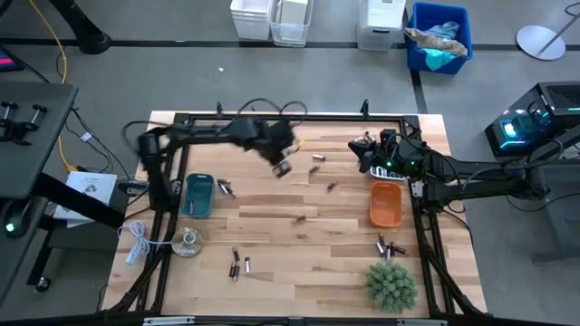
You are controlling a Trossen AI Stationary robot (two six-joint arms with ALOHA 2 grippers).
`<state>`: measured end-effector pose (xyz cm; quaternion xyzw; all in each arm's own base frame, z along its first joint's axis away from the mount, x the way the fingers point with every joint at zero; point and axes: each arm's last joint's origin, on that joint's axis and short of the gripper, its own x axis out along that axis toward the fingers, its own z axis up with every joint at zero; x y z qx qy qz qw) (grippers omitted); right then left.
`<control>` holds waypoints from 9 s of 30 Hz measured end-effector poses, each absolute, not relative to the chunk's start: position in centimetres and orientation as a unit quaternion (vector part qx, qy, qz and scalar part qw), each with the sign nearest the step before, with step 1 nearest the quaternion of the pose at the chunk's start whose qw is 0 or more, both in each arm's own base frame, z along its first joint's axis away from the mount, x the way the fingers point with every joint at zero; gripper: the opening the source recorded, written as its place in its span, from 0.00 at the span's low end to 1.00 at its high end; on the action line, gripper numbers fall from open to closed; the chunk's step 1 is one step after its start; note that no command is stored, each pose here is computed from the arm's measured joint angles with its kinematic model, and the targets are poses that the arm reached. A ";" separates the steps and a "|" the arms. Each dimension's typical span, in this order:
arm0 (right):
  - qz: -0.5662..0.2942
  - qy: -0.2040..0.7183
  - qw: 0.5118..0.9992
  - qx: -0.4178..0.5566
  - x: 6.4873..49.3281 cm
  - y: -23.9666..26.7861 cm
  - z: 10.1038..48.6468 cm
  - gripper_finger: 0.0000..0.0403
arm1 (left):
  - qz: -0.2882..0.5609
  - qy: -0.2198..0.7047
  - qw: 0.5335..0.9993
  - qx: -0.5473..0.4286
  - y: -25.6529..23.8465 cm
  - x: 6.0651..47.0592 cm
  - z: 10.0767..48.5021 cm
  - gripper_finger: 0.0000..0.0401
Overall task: Sort batteries
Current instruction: Put the silver battery into the blue bin, then put the black battery into the orange bin, then put the silver battery into the blue bin
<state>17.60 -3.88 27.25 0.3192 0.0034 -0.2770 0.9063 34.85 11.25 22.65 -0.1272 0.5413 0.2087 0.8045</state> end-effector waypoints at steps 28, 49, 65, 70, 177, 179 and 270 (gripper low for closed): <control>-0.169 0.014 0.887 0.429 18.6 -3.2 27.2 0.06 | 0.335 0.606 0.636 -0.340 -1.3 14.5 22.4 0.48; 0.170 0.497 0.850 0.045 32.3 10.5 21.5 0.31 | 0.289 0.557 0.698 -0.345 -1.3 15.6 23.0 0.62; 0.120 0.577 0.804 -0.072 38.2 15.4 14.9 0.31 | 0.256 0.562 0.721 -0.314 -1.3 15.4 23.3 0.62; 0.100 0.612 0.781 -0.072 38.0 15.2 12.9 0.30 | 0.252 0.564 0.723 -0.309 -1.3 15.4 23.3 0.62; -0.520 0.487 0.584 0.388 14.1 4.9 24.3 0.08 | 0.210 0.255 0.866 -0.376 3.5 19.6 27.4 0.62; -0.472 0.473 0.611 0.424 14.6 4.8 23.6 0.12 | 0.210 0.255 0.866 -0.376 3.5 19.6 27.3 0.62; -0.056 0.089 0.870 0.482 59.9 -1.6 18.9 0.08 | 0.015 -0.103 0.979 -0.176 -1.4 9.5 40.9 0.62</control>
